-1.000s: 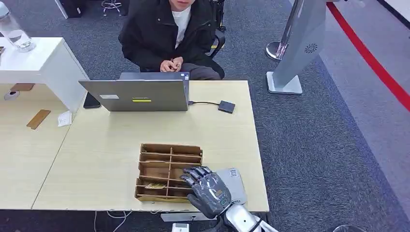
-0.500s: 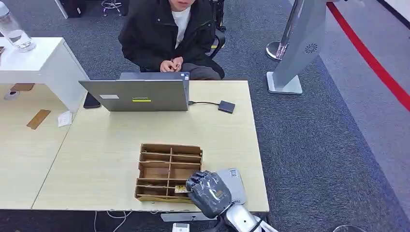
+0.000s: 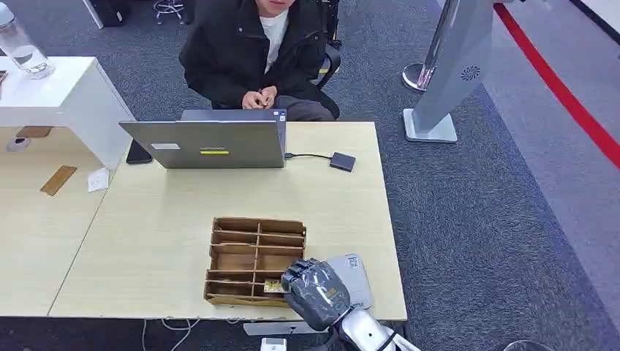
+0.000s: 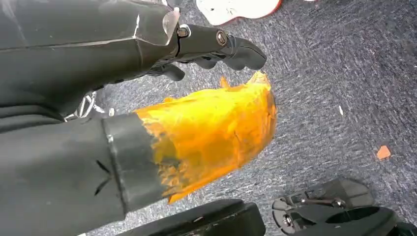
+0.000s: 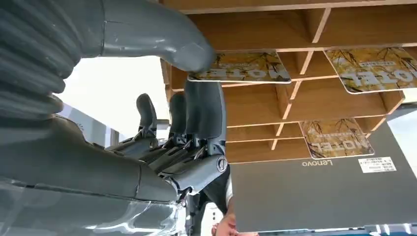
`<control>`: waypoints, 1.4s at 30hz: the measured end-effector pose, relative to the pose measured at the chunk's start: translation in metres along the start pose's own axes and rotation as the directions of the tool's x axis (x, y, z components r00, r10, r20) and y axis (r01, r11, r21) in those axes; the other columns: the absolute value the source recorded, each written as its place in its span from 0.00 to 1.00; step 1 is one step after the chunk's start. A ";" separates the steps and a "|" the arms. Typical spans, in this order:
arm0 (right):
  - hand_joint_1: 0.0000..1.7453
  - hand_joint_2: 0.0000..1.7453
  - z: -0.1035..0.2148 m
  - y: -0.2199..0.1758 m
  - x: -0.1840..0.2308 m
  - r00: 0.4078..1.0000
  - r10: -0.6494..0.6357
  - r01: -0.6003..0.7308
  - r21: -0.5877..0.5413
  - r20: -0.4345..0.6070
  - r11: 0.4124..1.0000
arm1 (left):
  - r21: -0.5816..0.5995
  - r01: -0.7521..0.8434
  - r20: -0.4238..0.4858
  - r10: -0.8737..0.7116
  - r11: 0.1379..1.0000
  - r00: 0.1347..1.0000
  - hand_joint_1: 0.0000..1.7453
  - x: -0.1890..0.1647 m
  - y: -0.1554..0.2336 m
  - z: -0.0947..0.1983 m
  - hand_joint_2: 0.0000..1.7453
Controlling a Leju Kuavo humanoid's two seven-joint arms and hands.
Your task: Pass the card to the sensor for recognition and then transmit it.
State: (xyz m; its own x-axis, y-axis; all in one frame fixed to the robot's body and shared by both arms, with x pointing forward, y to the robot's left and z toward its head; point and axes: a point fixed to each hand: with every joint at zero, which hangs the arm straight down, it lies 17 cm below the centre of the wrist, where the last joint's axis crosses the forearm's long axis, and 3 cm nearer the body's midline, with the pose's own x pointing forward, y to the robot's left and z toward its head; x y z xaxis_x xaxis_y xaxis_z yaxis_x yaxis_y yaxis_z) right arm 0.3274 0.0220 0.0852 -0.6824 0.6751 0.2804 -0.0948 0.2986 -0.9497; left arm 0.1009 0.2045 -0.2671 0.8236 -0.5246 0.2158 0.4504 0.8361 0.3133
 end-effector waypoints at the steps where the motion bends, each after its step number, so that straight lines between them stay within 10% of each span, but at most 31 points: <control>1: 0.63 1.00 0.000 0.000 0.000 1.000 0.000 0.000 0.000 0.000 1.000 | 0.000 0.000 0.000 0.000 1.000 1.000 0.00 0.000 0.000 0.000 0.00; 10: 0.48 1.00 0.001 0.003 0.000 1.000 0.000 0.000 0.010 -0.002 1.000 | 0.000 0.000 0.000 0.000 1.000 1.000 0.00 0.000 0.000 0.000 0.00; 32: 0.99 1.00 0.000 0.003 0.000 1.000 0.002 -0.002 0.016 0.001 1.000 | 0.001 0.003 0.000 -0.003 1.000 1.000 0.00 0.000 0.000 0.000 0.00; 42: 1.00 1.00 -0.005 -0.035 0.011 0.998 0.020 -0.012 -0.149 0.051 0.989 | 0.001 0.004 0.001 -0.004 1.000 1.000 0.00 0.000 0.001 0.000 0.00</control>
State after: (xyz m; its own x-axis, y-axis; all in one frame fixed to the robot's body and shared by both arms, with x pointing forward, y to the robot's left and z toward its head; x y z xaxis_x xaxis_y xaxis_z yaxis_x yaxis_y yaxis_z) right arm 0.3263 0.0225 0.1221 -0.7204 0.6454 0.2539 0.0226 0.3878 -0.9215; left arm 0.1011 0.2050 -0.2671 0.8215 -0.5279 0.2154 0.4532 0.8339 0.3151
